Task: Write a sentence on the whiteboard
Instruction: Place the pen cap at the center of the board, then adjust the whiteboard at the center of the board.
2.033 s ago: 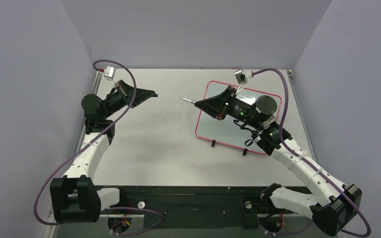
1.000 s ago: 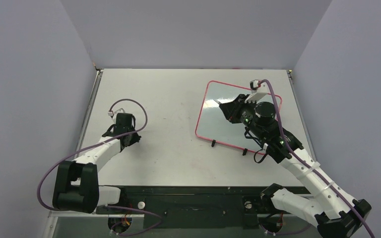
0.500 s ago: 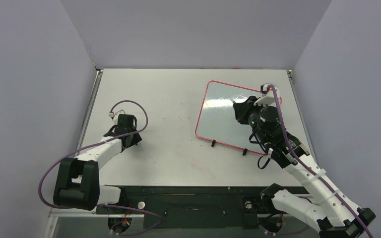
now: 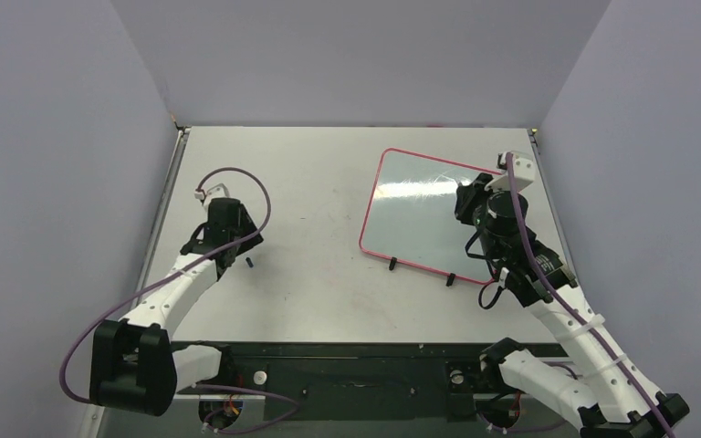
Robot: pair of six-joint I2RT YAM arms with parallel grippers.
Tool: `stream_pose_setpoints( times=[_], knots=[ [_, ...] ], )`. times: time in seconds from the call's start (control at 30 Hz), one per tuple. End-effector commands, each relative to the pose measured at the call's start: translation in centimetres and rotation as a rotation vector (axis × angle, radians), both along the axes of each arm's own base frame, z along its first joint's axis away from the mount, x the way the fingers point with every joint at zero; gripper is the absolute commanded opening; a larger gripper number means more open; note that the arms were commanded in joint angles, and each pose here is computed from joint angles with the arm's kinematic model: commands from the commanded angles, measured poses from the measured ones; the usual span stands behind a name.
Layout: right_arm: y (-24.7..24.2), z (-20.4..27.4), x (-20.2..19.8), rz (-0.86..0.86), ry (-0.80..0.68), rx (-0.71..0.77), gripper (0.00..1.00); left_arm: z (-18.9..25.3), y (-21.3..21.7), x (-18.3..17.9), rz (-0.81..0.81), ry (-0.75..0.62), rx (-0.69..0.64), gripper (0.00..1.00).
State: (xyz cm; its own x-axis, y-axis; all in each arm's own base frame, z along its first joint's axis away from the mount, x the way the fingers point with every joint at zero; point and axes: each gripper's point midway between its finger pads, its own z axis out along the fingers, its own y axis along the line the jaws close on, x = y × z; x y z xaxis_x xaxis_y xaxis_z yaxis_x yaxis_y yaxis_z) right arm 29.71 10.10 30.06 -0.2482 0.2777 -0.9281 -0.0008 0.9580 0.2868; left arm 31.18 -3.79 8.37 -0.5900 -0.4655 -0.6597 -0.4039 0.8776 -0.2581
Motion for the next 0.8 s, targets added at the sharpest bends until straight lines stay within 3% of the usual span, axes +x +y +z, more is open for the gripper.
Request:
stream_pose_setpoints(
  times=[0.0,0.17,0.33,0.57,0.77],
  knots=[
    [-3.3,2.7,0.2,-0.116,-0.051,-0.025,0.0,5.1,-2.7,2.7,-0.13,-0.154,-0.055,0.46],
    [-6.3,1.9,0.6,-0.197,-0.018,-0.021,0.0,7.2,-7.1,4.6,-0.313,-0.28,-0.138,0.46],
    [-7.5,0.9,0.6,-0.198,0.01,0.015,0.0,8.6,-13.6,5.1,-0.603,-0.387,-0.234,0.46],
    [-6.8,0.1,0.1,-0.144,0.023,0.048,0.0,10.7,-23.0,3.9,-1.059,-0.425,-0.529,0.5],
    [-6.7,0.3,-0.3,-0.127,0.014,0.059,0.0,11.3,-26.3,4.8,-1.197,-0.471,-0.705,0.52]
  ],
)
